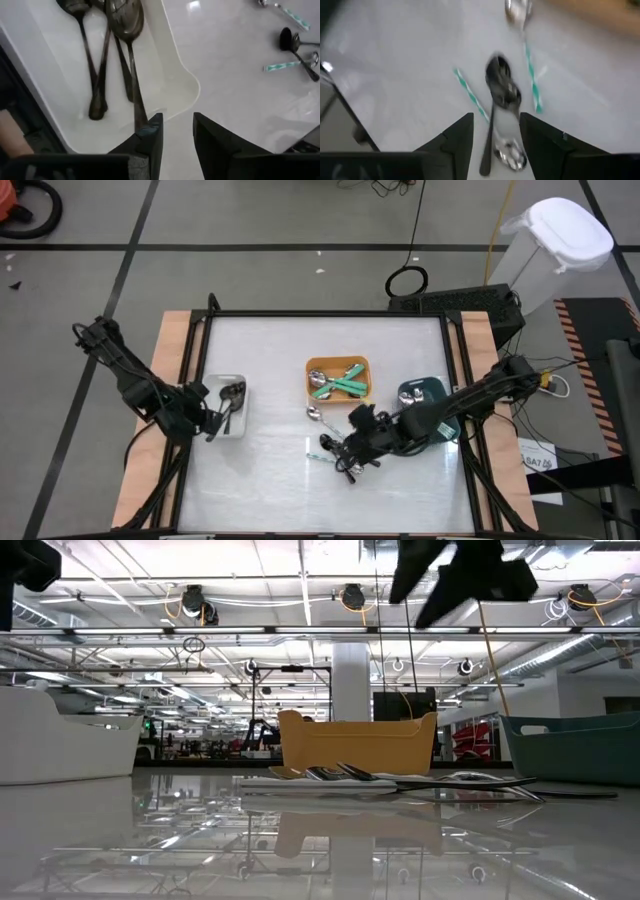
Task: Sort silverware by color (type)
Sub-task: Put the black spoon into the white bin
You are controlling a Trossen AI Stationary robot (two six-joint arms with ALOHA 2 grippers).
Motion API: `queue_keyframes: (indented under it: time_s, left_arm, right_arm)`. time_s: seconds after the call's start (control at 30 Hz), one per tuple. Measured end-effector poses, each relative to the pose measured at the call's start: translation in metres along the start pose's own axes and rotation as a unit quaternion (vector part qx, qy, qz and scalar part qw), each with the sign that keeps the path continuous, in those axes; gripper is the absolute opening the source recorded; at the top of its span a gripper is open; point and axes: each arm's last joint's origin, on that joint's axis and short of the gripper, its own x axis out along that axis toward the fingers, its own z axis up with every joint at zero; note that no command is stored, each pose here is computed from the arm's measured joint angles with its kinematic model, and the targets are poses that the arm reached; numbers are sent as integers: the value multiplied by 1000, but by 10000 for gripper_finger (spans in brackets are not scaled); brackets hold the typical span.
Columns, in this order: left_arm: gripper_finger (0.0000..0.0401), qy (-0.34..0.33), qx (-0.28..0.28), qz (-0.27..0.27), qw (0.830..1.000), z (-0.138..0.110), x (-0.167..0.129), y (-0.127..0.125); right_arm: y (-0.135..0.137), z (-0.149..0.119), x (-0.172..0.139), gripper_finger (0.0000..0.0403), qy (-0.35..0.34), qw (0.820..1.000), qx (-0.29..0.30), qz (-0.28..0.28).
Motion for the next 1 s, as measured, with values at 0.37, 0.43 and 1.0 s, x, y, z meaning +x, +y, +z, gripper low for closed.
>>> queue_keyframes:
  time_s: [0.37,0.43,1.0]
  left_arm:
    - [106,87,71,28,993,-6,1,1]
    - [106,79,77,35,993,-6,2,0]
    - [207,-5,75,117,990,10,35,-9]
  right_arm:
    - [9,-18,48,155,95,995,18,2]
    - [11,-18,48,155,92,996,20,11]
    - [12,-17,48,155,76,997,23,13]
